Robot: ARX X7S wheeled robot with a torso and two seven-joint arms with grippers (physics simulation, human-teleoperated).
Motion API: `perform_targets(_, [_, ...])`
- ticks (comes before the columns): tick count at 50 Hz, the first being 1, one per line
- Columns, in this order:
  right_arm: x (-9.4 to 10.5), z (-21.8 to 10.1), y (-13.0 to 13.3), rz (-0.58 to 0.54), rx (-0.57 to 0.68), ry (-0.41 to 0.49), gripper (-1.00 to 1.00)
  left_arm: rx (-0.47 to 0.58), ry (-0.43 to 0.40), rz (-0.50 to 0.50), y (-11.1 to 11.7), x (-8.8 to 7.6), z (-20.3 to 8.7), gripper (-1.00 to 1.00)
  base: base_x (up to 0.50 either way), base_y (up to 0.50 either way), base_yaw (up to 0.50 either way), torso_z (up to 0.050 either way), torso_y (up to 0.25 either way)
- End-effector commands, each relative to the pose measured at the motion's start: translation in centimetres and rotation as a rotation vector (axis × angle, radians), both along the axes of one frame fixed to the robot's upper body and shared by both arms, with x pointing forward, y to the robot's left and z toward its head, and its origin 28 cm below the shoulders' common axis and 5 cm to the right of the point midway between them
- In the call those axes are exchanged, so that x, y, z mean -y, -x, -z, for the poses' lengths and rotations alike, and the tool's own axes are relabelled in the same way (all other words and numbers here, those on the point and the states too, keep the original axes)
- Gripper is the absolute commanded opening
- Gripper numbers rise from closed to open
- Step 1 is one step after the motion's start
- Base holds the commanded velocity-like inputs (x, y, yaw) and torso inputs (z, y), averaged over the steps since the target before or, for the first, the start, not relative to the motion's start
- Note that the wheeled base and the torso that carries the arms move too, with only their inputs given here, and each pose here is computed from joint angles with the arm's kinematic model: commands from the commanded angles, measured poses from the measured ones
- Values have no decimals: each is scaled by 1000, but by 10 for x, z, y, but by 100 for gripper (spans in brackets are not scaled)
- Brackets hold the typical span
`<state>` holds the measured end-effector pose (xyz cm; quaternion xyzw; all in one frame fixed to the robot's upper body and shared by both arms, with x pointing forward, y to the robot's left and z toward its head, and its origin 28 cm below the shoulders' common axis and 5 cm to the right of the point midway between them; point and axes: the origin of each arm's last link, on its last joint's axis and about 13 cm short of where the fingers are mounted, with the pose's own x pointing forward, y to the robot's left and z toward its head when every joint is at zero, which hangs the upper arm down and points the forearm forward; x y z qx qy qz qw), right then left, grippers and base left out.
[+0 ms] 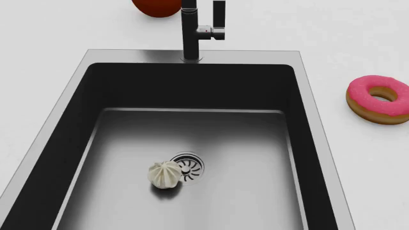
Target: Pick the can from the counter and place it in the sink
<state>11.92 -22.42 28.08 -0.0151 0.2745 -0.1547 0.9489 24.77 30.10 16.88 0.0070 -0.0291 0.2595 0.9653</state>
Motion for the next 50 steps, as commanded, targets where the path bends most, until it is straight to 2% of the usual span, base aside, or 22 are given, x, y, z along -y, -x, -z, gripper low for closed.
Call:
perform_targets(1, [-1, 13, -7, -27, -23, -28, 100, -5, -3, 2, -1, 1, 1, 100, 0, 0, 0, 0, 0])
perform_targets(32, [2, 44, -7, -1, -94, -69, 100, -17, -3, 4, -4, 1, 5, 100, 0, 0, 0, 0, 0])
perform_targets(33, [2, 44, -8, 3, -82, -27, -100, -17, -3, 4, -4, 1, 6, 100, 0, 0, 0, 0, 0])
perform_targets(42, [1, 23, -21, 23, 68, 42, -100, -19, -3, 4, -3, 1, 6, 100, 0, 0, 0, 0, 0])
perform_targets(50, [-7, -11, -46, -64, 130, 91, -100, -19, -5, 2, 0, 1, 6, 100, 0, 0, 0, 0, 0])
